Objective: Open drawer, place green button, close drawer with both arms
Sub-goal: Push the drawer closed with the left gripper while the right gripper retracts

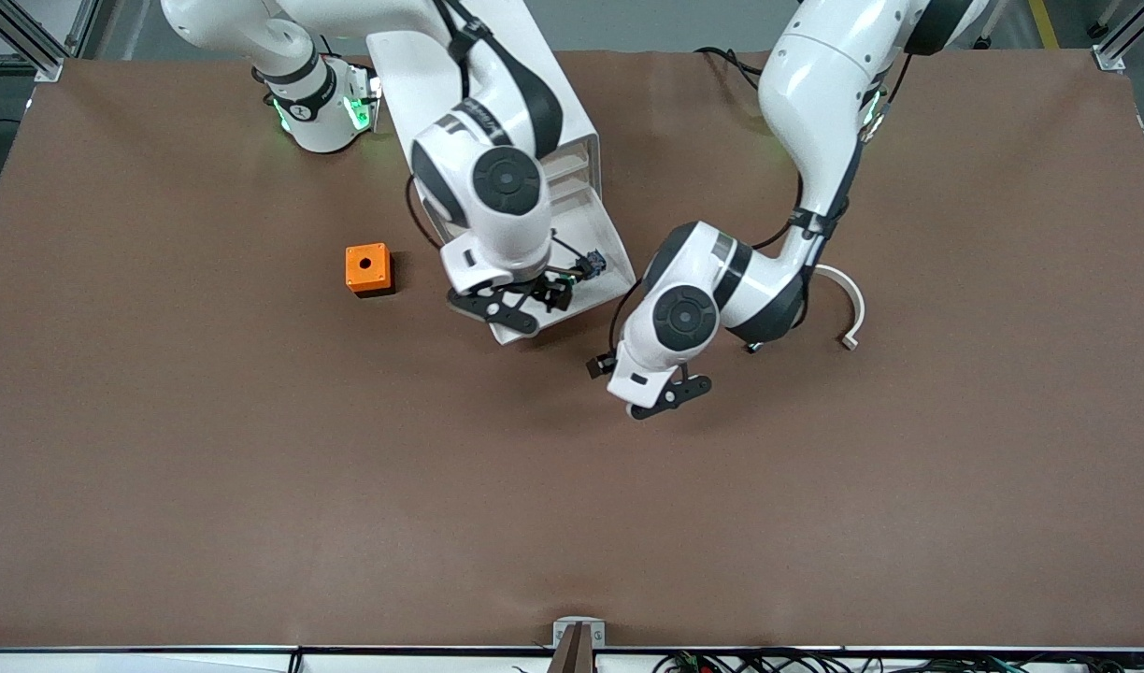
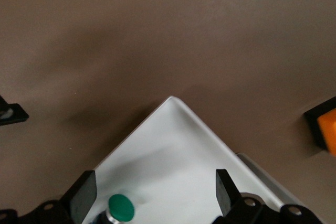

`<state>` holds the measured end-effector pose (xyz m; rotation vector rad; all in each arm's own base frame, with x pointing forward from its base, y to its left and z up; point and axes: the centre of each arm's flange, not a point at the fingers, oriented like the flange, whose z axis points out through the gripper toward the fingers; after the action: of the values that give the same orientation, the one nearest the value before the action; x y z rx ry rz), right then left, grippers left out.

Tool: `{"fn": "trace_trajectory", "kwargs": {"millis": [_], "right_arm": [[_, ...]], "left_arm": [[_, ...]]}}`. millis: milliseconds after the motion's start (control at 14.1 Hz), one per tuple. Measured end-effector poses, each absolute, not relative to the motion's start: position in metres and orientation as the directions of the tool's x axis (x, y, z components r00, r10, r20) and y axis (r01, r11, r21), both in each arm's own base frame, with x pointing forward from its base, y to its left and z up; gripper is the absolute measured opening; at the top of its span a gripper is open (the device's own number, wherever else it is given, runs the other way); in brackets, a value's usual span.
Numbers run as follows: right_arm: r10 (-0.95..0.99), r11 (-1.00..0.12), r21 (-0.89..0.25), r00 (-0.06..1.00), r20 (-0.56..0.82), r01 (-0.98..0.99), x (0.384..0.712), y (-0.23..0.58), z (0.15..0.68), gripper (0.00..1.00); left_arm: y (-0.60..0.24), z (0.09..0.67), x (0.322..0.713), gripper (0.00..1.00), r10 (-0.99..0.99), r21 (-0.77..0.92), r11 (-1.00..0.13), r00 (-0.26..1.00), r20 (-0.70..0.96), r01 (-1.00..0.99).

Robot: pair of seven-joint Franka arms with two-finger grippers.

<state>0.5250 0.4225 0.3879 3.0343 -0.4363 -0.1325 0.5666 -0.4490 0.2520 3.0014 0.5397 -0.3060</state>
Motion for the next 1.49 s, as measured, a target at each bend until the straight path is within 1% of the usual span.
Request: {"fn": "trace_trajectory", "kwargs": {"millis": [354, 495, 637, 849, 1061, 1203, 1486], "right_arm": [[-0.065, -0.997, 0.046, 0.990, -0.126, -0.059, 0.588, 0.278, 0.452, 1.00], [0.000, -1.000, 0.029, 0.988, -0.153, 0.004, 0.604, 0.214, 0.471, 1.00], [0.050, -0.999, 0.008, 0.983, -0.178, 0.052, 0.613, 0.152, 0.491, 1.00], [0.106, -0.994, -0.030, 0.972, -0.209, 0.102, 0.611, 0.065, 0.527, 1.00], [0.119, -0.992, -0.058, 0.972, -0.203, 0.109, 0.596, 0.001, 0.563, 1.00], [0.139, -0.989, -0.067, 0.971, -0.193, 0.128, 0.585, -0.026, 0.579, 1.00], [0.148, -0.989, -0.016, 0.964, -0.219, 0.148, 0.577, -0.049, 0.585, 1.00]], "left_arm": [[-0.495, 0.225, 0.523, 1.00, 0.264, 0.028, -0.960, 0.936, -0.233, 0.278], [-0.508, 0.220, 0.506, 1.00, 0.249, 0.029, -0.964, 0.933, -0.260, 0.265], [-0.521, 0.218, 0.489, 1.00, 0.255, 0.026, -0.961, 0.923, -0.286, 0.274], [-0.545, 0.219, 0.461, 1.00, 0.290, 0.018, -0.950, 0.899, -0.328, 0.312], [-0.566, 0.224, 0.435, 1.00, 0.328, 0.010, -0.934, 0.868, -0.372, 0.357], [-0.579, 0.228, 0.418, 1.00, 0.348, 0.002, -0.925, 0.849, -0.398, 0.380], [-0.597, 0.233, 0.394, 1.00, 0.367, -0.011, -0.916, 0.824, -0.432, 0.402]]}}
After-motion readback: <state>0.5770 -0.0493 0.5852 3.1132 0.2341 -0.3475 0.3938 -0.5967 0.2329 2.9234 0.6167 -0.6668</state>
